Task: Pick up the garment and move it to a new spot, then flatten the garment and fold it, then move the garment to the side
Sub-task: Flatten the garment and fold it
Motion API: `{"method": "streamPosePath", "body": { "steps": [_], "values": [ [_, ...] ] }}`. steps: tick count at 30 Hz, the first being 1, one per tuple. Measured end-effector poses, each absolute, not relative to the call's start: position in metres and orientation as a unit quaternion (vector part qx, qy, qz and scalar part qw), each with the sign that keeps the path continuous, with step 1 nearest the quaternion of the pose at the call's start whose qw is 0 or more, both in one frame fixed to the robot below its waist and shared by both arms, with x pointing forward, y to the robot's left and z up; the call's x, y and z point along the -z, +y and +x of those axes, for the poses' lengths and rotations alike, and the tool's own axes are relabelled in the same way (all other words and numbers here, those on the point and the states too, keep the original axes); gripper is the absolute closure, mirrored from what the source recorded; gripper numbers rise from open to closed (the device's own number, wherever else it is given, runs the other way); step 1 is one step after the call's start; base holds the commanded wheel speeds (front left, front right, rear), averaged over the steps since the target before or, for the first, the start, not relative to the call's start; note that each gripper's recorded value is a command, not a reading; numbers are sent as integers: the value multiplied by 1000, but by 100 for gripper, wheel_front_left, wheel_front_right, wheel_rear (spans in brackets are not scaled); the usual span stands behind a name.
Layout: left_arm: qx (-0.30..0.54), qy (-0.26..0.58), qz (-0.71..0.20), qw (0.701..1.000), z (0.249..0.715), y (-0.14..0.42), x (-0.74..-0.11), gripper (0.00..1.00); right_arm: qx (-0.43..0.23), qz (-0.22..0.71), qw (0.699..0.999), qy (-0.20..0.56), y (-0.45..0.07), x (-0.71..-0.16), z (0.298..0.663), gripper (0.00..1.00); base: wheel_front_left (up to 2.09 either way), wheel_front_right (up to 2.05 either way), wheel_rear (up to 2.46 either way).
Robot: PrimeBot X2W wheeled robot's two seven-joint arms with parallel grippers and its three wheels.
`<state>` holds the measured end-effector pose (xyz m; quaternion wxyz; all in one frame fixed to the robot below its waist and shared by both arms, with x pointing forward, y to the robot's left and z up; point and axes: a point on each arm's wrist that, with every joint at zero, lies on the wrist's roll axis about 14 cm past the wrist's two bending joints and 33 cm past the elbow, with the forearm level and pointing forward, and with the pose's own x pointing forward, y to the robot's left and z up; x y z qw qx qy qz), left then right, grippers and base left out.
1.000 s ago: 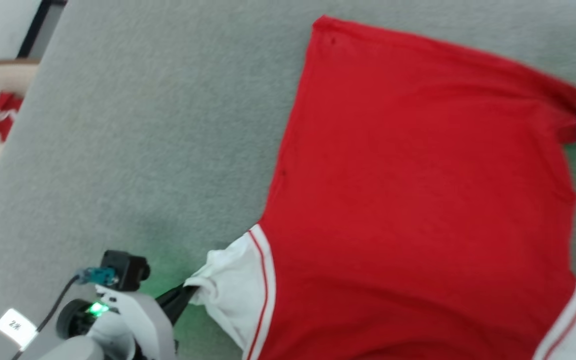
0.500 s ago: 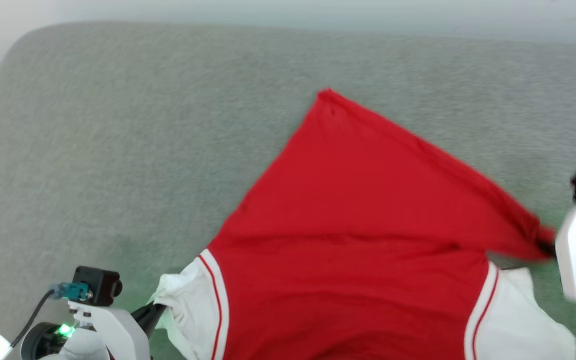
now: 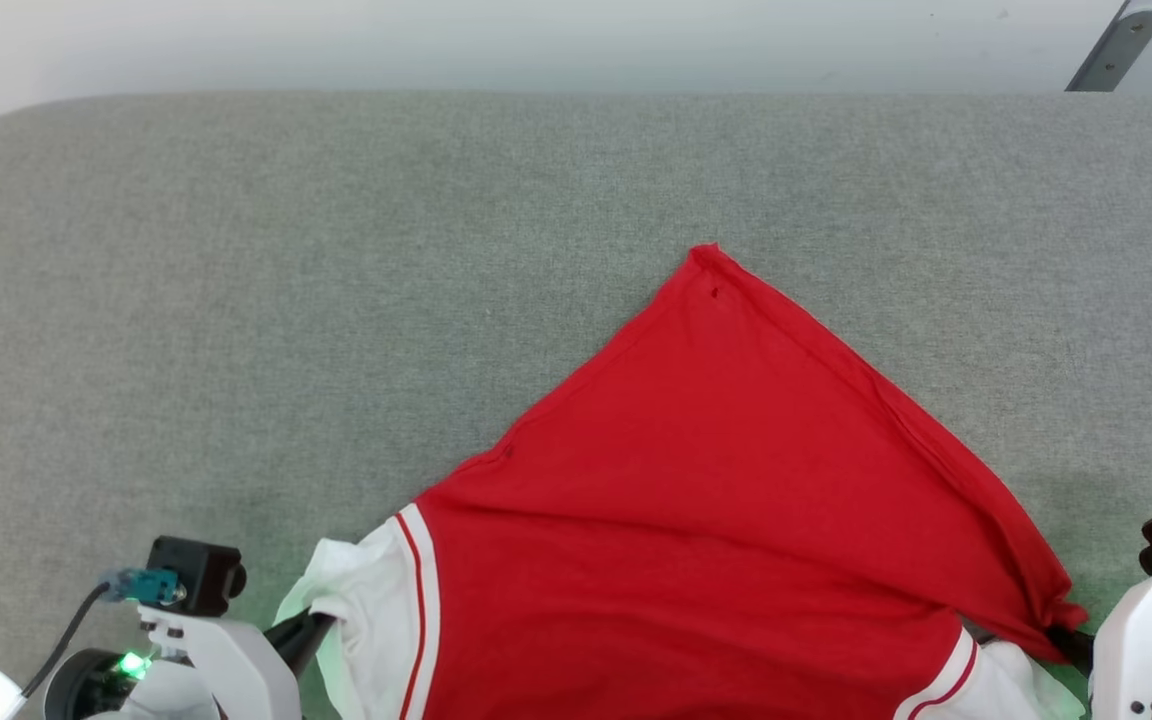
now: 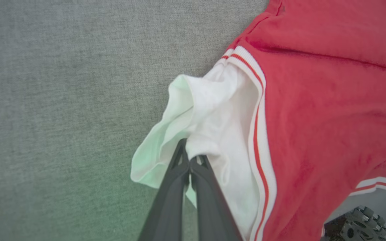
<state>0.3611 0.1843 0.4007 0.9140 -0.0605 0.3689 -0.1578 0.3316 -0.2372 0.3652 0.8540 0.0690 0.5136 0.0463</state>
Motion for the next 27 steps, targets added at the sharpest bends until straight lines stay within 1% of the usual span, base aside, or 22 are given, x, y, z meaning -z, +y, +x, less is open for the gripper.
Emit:
{"method": "streamPosePath", "body": {
  "steps": [1, 2, 3, 4, 5, 11, 15, 17, 22, 27],
  "values": [
    [158, 369, -60, 914, 362, 184, -401, 100, -42, 69, 856, 510, -239, -363, 333, 100, 0, 0, 0],
    [158, 368, -59, 914, 363, 184, -401, 100, -39, 66, 859, 505, -239, -361, 336, 87, 0, 0, 0],
    [158, 367, -58, 915, 364, 185, -401, 100, -38, 63, 860, 505, -240, -359, 336, 62, 0, 0, 0],
    [158, 368, -58, 915, 364, 185, -400, 100, -38, 63, 860, 506, -239, -357, 337, 24, 0, 0, 0],
    [158, 368, -58, 915, 364, 185, -400, 100, -38, 62, 859, 507, -239, -356, 338, 0, 0, 0, 0],
    [160, 368, -58, 914, 364, 184, -399, 100, -40, 56, 866, 495, -243, -366, 348, 0, 0, 0, 0],
    [162, 366, -59, 915, 365, 183, -400, 100, -44, 43, 874, 483, -246, -385, 354, 0, 0, 0, 0],
    [162, 365, -60, 915, 365, 182, -400, 100, -46, 34, 882, 467, -249, -400, 359, 0, 0, 0, 0],
    [161, 365, -64, 915, 363, 181, -400, 100, -69, 1, 917, 393, -238, -453, 389, 0, 0, 0, 0],
    [160, 363, -69, 915, 361, 181, -401, 100, -128, -40, 949, 287, -197, -504, 434, 0, 0, 0, 0]
  ]
}}
